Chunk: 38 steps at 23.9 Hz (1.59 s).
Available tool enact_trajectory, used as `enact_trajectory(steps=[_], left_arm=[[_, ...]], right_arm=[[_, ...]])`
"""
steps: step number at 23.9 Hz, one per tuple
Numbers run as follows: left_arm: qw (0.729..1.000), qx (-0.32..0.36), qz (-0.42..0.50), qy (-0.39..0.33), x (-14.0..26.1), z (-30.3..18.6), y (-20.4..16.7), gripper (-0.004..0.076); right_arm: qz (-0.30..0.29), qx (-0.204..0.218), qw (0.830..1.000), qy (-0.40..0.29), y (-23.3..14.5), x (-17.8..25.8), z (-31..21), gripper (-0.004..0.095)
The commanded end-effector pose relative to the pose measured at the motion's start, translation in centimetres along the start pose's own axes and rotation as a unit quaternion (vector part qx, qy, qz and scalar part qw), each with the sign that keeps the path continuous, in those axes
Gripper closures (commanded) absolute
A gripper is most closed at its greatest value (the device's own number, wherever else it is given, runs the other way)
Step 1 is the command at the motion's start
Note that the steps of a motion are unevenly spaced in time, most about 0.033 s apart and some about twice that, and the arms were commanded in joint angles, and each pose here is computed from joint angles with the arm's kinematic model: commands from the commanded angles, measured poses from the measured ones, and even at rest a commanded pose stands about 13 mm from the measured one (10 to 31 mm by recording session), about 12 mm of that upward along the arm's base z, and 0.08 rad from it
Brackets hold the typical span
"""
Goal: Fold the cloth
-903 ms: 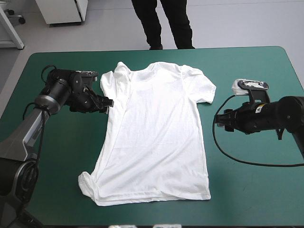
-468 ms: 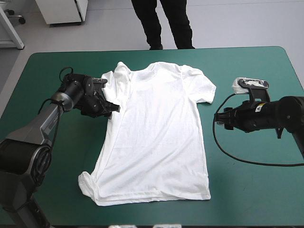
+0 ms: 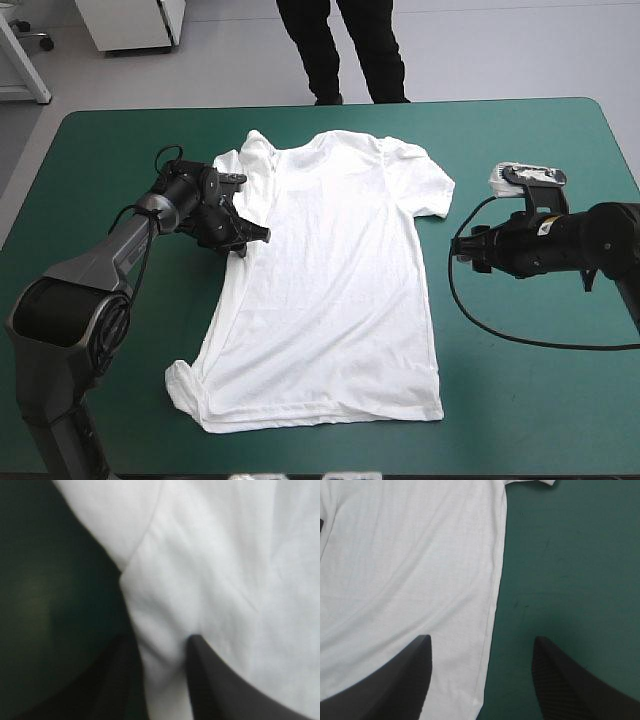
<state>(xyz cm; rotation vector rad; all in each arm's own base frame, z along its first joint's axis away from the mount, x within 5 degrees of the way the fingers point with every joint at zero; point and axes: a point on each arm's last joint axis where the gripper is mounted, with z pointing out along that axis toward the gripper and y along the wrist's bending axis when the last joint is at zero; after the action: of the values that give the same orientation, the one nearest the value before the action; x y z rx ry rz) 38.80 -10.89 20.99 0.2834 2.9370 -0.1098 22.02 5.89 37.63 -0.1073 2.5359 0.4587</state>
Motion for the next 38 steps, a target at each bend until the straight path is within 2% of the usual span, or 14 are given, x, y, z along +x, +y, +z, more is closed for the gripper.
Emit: enact_trajectory(steps=[1, 6, 9, 14, 17, 19, 20, 23, 28, 32, 38], left_arm=[[1.000, 0.005, -0.003, -0.025, -0.4, -0.3, -0.3, 0.0733], [0.999, 0.003, 0.001, -0.036, -0.8, -0.8, -0.2, 0.0733], [0.999, 0.003, 0.001, -0.037, -0.8, -0.9, -0.2, 0.0733], [0.999, -0.001, 0.003, -0.037, -0.8, -0.9, -0.2, 0.0733], [0.999, -0.003, 0.004, -0.038, -0.8, -0.9, -0.1, 0.0733], [0.999, -0.006, 0.006, -0.038, -0.8, -0.9, -0.1, 0.0733], [0.999, -0.009, 0.008, -0.034, -0.7, -0.9, 0.0, 0.0733], [0.999, -0.016, 0.013, -0.034, -0.7, -0.9, 0.2, 0.0733], [0.999, -0.015, 0.010, -0.036, -0.8, -0.9, 0.1, 0.0733], [0.999, -0.015, 0.010, -0.037, -0.8, -0.9, 0.1, 0.0733], [0.999, -0.015, 0.011, -0.038, -0.8, -0.9, 0.1, 0.0733]], right_arm=[[-0.007, -0.007, 0.999, -0.042, 0.4, -0.8, -1.3, 0.0355], [-0.009, -0.002, 0.999, -0.037, 0.2, -0.8, -1.1, 0.0355], [-0.013, 0.007, 1.000, -0.011, 0.0, -1.2, -0.2, 0.0354], [-0.033, 0.013, 0.999, 0.025, -0.5, -4.1, 3.0, 0.0354], [-0.068, 0.010, 0.996, 0.063, 0.5, -5.3, 6.2, 0.0354], [-0.107, 0.035, 0.991, 0.077, 1.7, -5.5, 9.0, 0.0354], [-0.103, 0.047, 0.991, 0.074, 2.2, -5.8, 10.7, 0.0354], [-0.081, 0.035, 0.994, 0.070, 2.5, -6.9, 13.8, 0.0355], [-0.079, 0.043, 0.992, 0.089, 2.2, -8.1, 17.6, 0.0356], [-0.077, 0.046, 0.990, 0.110, 1.8, -8.2, 20.3, 0.0440], [-0.065, 0.042, 0.987, 0.143, 1.3, -7.3, 23.1, 0.0449]])
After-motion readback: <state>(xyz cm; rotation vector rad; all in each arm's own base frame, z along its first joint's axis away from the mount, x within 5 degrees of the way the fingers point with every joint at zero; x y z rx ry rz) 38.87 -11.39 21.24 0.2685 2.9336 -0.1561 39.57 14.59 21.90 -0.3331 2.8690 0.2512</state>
